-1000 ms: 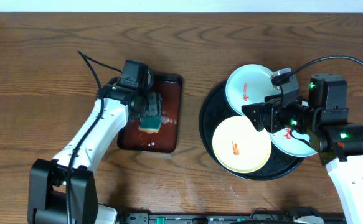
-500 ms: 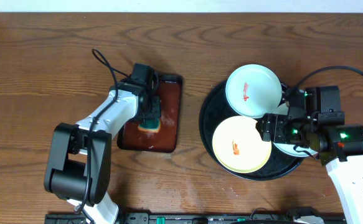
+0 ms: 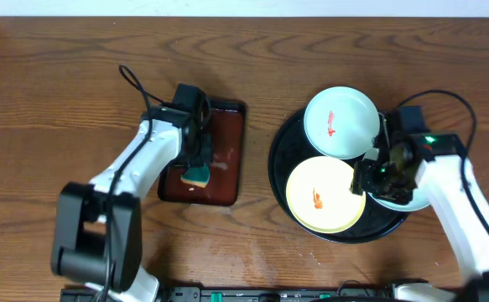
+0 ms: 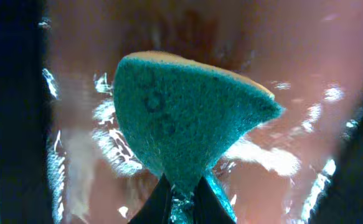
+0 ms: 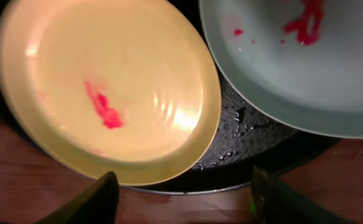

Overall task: Clean dirty plates on tray and stack at the side
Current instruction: 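Lift the sponge with the left gripper and move it onto the yellow plate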

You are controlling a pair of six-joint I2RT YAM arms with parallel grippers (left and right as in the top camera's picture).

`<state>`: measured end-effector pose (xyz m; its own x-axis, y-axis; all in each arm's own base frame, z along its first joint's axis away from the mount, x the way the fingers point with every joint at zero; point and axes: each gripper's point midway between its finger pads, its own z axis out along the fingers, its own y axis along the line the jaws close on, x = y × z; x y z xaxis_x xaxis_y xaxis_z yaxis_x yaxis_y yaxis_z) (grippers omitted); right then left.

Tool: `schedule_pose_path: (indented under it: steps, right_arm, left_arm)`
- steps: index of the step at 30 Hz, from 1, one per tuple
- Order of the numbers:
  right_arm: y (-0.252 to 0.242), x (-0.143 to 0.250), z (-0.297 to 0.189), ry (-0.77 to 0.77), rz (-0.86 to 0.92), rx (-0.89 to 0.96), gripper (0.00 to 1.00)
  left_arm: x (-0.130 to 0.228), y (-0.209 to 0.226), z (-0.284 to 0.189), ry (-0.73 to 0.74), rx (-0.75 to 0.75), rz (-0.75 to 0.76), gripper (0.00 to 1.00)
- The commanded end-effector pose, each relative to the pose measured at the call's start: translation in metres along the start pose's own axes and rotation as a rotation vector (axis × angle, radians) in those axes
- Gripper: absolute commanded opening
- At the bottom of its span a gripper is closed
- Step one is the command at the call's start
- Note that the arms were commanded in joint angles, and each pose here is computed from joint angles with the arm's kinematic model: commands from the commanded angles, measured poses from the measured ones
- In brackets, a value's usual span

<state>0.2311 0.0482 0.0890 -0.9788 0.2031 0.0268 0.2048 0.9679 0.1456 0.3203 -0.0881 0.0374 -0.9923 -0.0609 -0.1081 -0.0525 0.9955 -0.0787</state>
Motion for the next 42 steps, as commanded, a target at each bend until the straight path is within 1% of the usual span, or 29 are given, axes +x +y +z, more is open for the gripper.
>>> schedule_pose_path:
  steps: [1,4,6,9,10,12,13,16,21,27,33,38,42]
  right_arm:
    - [-0.012,0.008,0.031,0.105,0.024,0.046,0.61]
    - [-0.016,0.007,0.055,0.137,0.034,0.055,0.57]
    - [-0.022,0.006,0.068,0.155,0.054,0.060,0.50]
    - [-0.029,0.005,0.084,0.175,0.096,0.046,0.46]
    - [-0.028,0.003,0.089,0.168,0.106,0.023,0.43]
    - [-0.022,-0.002,0.095,0.153,0.106,-0.038,0.34]
    - [-0.015,-0.006,0.097,0.139,0.084,-0.087,0.27]
    - [-0.002,-0.021,0.097,0.084,0.056,-0.158,0.13]
    - [0.001,-0.036,0.098,0.023,0.049,-0.170,0.01]
    - [0.005,-0.050,0.097,-0.036,0.052,-0.185,0.01]
    - [0.005,-0.049,0.100,-0.048,0.026,-0.126,0.01]
    - [0.009,-0.047,0.103,-0.051,-0.011,-0.095,0.01]
    - [0.010,-0.047,0.103,-0.056,-0.016,-0.094,0.01]
  left_arm:
    - [-0.017,-0.014,-0.048,-0.121,0.072,0.010,0.08]
    - [-0.016,-0.021,-0.067,-0.160,0.119,0.015,0.07]
    - [-0.016,-0.025,-0.080,-0.189,0.148,0.020,0.07]
    - [-0.014,-0.034,-0.092,-0.206,0.208,0.030,0.08]
    - [-0.013,-0.038,-0.094,-0.205,0.232,0.033,0.07]
    - [-0.010,-0.045,-0.096,-0.193,0.272,0.042,0.07]
    - [-0.009,-0.049,-0.097,-0.187,0.288,0.047,0.07]
    - [-0.003,-0.061,-0.097,-0.174,0.311,0.072,0.08]
    - [0.008,-0.090,-0.098,-0.167,0.339,0.129,0.07]
    - [0.014,-0.143,-0.105,-0.224,0.420,0.203,0.07]
    - [0.020,-0.199,-0.100,-0.251,0.509,0.243,0.07]
    - [0.024,-0.236,-0.064,-0.226,0.537,0.268,0.07]
    - [0.027,-0.250,-0.022,-0.160,0.527,0.209,0.08]
